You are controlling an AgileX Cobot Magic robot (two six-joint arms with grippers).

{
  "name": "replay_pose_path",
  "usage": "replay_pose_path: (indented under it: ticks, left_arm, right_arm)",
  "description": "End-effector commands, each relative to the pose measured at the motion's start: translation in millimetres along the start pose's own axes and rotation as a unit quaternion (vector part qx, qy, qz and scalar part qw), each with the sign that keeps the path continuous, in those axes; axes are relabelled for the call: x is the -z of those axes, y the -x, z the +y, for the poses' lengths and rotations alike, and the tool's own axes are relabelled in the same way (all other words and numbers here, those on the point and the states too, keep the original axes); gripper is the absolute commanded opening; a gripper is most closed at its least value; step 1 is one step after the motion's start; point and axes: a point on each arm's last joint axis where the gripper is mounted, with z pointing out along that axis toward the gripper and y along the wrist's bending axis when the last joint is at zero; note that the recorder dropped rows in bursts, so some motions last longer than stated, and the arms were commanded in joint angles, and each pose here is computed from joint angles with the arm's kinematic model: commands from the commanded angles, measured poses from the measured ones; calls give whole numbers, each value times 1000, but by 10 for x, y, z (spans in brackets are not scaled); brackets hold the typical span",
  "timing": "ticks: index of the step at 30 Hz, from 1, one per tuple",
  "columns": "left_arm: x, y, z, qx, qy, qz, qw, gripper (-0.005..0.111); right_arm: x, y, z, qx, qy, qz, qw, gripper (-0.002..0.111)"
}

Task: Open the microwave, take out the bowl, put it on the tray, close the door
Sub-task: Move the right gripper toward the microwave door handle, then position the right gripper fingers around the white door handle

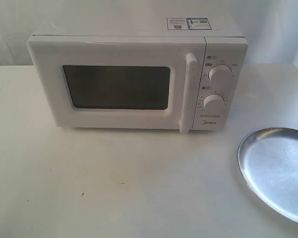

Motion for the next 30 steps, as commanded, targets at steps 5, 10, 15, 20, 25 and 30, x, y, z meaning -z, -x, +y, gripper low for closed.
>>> replay_pose_path:
  ticks: [5, 10, 15, 20, 25, 30]
  left_arm:
    - [-1, -4, -5, 4, -3, -2, 1000, 0]
    - [-1, -4, -5, 4, -3, -2, 1000, 0]
    - [-1, -4, -5, 4, -3, -2, 1000, 0]
    - [-1, -4, -5, 4, -3, -2, 1000, 0]
    - [-1, -4, -5, 4, -3, -2, 1000, 0]
    - [-1, -4, -5, 4, -3, -2, 1000, 0]
  right_arm:
    - [321, 1014, 169, -176, 143, -398, 889, 0]
    - [-191, 1642, 566, 52, 179, -274, 943, 0]
    - [-1248, 1409, 762, 109, 277, -43, 954, 0]
    - [-2038, 406, 794, 77, 412, 183, 889, 0]
    - [-2372, -560, 658, 69, 456, 260, 848, 0]
    - [-2525, -1168, 490, 70, 414, 276, 864, 1]
